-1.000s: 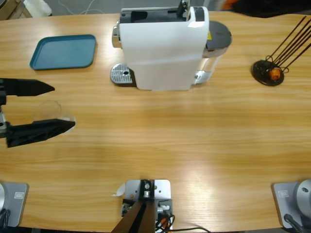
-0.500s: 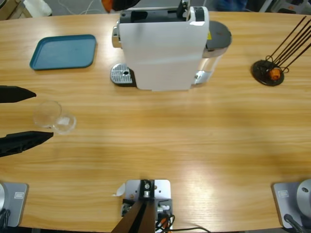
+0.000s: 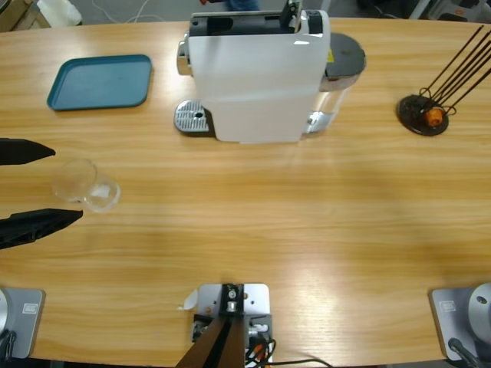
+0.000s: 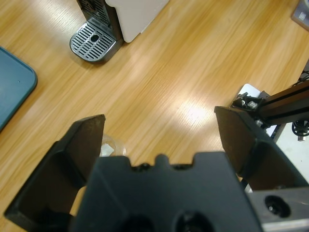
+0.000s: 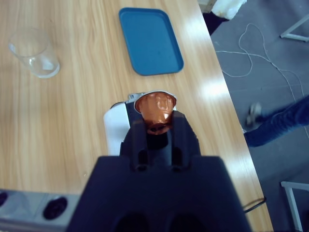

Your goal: Pour coffee

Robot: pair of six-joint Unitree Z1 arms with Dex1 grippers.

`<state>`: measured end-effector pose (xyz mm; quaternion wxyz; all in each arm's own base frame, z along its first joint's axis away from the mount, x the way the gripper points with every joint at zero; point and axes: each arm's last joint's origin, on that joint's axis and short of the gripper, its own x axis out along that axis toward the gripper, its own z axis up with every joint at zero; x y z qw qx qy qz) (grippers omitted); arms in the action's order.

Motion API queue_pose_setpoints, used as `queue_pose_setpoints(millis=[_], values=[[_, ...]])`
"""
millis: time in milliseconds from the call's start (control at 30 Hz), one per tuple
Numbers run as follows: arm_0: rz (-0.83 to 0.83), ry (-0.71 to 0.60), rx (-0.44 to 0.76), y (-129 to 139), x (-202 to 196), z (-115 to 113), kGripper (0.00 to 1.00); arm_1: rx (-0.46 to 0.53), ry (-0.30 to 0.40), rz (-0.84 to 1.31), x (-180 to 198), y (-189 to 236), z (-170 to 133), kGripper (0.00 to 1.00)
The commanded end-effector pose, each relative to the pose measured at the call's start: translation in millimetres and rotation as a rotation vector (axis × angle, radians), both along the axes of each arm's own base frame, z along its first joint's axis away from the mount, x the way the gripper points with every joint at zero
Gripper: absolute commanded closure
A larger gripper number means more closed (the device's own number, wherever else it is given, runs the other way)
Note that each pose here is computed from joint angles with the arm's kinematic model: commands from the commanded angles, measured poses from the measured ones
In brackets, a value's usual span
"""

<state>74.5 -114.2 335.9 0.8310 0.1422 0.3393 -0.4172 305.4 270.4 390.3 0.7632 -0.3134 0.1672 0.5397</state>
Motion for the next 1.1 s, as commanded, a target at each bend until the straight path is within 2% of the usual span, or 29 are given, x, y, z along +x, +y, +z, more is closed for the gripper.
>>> queue_pose_setpoints(millis=[33,333,533,900,967,1000,1033,1100], values=[[0.01,0.001,0.032,9,-4,-11,0.018,-0.011,0.076,0.004,11,0,-27,1.0],[0.012,0.001,0.029,11,-5,-12,0.018,-0.04,0.123,-0.001,12,-4,-52,1.0],[0.015,0.001,0.025,14,-7,-13,0.018,-0.019,0.113,0.008,16,-1,-48,1.0],[0.022,0.003,0.016,19,-10,-16,0.018,-0.057,0.128,-0.024,22,-1,-62,0.986],[0.024,0.003,0.013,21,-12,-17,0.018,-0.061,0.128,-0.035,23,-3,-62,0.833],[0.027,0.002,0.011,23,-12,-18,0.018,-0.063,0.132,-0.043,23,-4,-63,0.832],[0.031,0.002,0.009,23,-13,-18,0.018,-0.065,0.136,-0.05,23,-6,-64,0.747],[0.034,0.004,0.011,23,-12,-18,0.018,-0.079,0.133,-0.069,20,-10,-64,0.419]])
